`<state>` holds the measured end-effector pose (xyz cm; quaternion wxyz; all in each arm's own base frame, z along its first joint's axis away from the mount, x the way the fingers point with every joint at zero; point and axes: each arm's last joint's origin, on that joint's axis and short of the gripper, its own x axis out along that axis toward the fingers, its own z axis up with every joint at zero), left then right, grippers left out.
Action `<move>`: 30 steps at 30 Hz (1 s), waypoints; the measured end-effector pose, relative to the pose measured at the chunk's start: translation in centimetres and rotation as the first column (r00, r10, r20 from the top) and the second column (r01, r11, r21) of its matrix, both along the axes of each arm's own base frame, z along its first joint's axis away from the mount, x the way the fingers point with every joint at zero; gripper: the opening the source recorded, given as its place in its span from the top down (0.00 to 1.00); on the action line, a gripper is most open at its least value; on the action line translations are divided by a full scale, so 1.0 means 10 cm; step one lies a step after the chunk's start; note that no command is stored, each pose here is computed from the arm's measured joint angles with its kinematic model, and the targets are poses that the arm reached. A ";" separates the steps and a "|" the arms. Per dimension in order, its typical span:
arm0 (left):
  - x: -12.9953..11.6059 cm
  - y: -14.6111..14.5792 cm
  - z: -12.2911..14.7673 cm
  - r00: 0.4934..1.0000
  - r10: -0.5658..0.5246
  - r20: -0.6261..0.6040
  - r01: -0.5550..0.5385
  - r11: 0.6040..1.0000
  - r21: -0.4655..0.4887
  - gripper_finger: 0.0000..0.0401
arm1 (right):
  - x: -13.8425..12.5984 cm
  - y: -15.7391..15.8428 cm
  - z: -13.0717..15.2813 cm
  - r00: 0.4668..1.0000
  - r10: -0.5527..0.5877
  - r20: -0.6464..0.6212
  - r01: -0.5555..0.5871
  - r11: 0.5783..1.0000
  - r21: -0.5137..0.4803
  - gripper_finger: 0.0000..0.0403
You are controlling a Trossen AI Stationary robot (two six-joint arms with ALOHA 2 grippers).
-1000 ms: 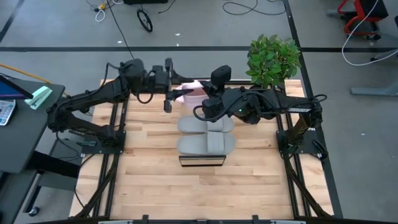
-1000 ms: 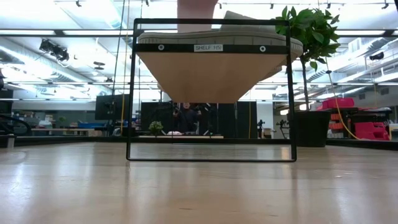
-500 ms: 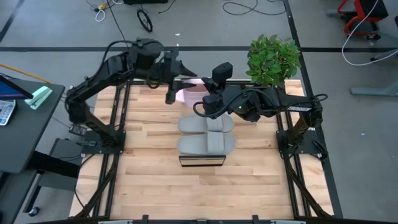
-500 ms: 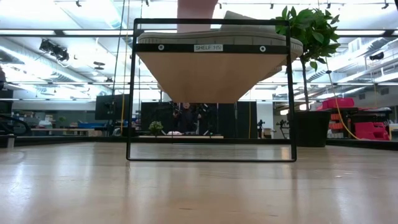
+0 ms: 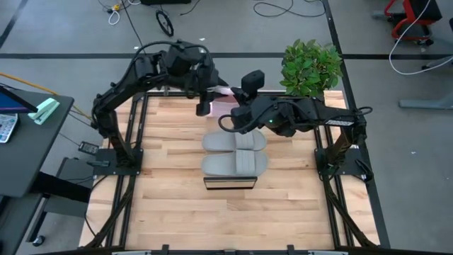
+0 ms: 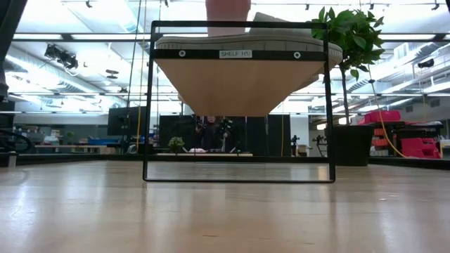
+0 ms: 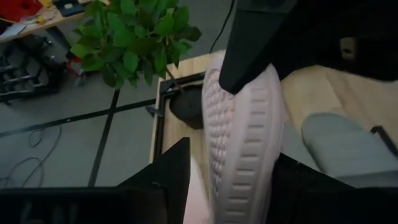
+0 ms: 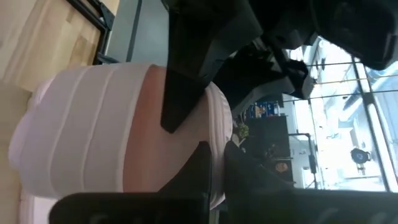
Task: Pick and place slides into the shelf
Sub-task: Put the pink slipper on the shelf
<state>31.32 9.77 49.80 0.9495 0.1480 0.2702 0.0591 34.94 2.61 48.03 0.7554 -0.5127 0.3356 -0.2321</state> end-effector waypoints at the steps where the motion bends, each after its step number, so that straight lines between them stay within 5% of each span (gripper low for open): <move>1: -0.01 0.00 0.00 1.000 0.006 -0.013 -0.005 1.000 0.013 0.61 | 0.00 -0.01 -0.01 1.000 0.001 0.000 -0.001 1.000 0.009 0.95; 20: -0.08 0.00 -0.01 0.997 0.027 -0.072 -0.024 0.999 0.043 0.67 | 0.08 -0.08 -0.16 0.999 -0.001 -0.034 0.002 1.000 0.031 0.95; 24: -0.08 0.00 -0.01 0.997 0.020 -0.069 -0.016 0.998 0.056 0.75 | 0.08 -0.08 -0.15 1.000 -0.016 -0.012 0.017 0.999 0.032 0.95; 30: -0.08 0.01 0.00 0.997 0.032 -0.068 -0.026 0.996 0.083 0.88 | 0.08 -0.08 -0.15 0.997 -0.072 0.009 0.072 0.997 0.023 0.78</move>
